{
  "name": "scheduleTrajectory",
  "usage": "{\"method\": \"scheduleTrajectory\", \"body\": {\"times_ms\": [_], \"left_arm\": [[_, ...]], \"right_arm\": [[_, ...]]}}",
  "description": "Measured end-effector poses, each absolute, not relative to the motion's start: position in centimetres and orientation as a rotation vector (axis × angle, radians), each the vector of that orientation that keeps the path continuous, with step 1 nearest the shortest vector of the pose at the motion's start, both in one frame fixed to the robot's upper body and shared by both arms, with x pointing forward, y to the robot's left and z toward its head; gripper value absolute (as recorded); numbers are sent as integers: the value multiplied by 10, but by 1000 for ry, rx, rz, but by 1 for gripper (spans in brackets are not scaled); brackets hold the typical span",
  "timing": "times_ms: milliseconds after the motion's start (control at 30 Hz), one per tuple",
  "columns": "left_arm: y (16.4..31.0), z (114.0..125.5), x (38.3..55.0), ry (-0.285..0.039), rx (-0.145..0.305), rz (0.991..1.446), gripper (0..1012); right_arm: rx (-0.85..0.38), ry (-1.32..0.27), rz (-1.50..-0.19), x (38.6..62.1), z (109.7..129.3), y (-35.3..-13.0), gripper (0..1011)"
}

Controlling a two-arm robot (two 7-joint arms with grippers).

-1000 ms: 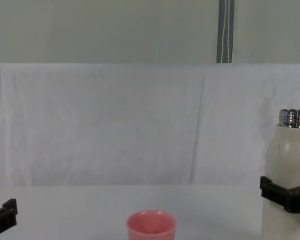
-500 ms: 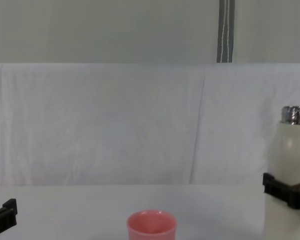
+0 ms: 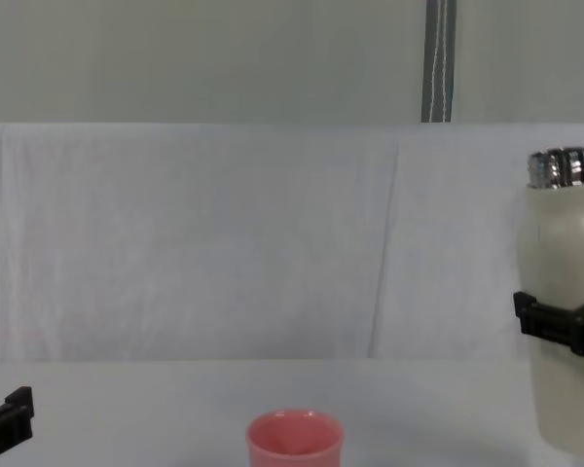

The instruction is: Grasp the thermos with one hand and pour water into the cup lid.

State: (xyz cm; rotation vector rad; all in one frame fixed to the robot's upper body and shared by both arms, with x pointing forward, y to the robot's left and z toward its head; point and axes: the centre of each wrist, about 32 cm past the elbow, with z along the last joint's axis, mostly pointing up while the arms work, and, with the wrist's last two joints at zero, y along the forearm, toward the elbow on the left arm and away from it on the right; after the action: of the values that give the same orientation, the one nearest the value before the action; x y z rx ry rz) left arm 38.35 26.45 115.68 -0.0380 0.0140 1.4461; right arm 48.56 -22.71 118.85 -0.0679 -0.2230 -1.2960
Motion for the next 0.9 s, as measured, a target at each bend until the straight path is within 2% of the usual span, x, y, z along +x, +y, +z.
{"method": "scheduleTrajectory", "body": {"times_ms": [433,667,900], "left_arm": [[265,1157,384,14,-38,1446,1001],[265,1157,384,14,-38,1446,1001],[265,1157,384,14,-38,1446,1001]], "right_arm": [[-251,-538,-1189,491,1224,-233,950],[-360,-687,-1065,492,1235,-229,950],[-413,-739,-1009,491,1235,-222,950]]}}
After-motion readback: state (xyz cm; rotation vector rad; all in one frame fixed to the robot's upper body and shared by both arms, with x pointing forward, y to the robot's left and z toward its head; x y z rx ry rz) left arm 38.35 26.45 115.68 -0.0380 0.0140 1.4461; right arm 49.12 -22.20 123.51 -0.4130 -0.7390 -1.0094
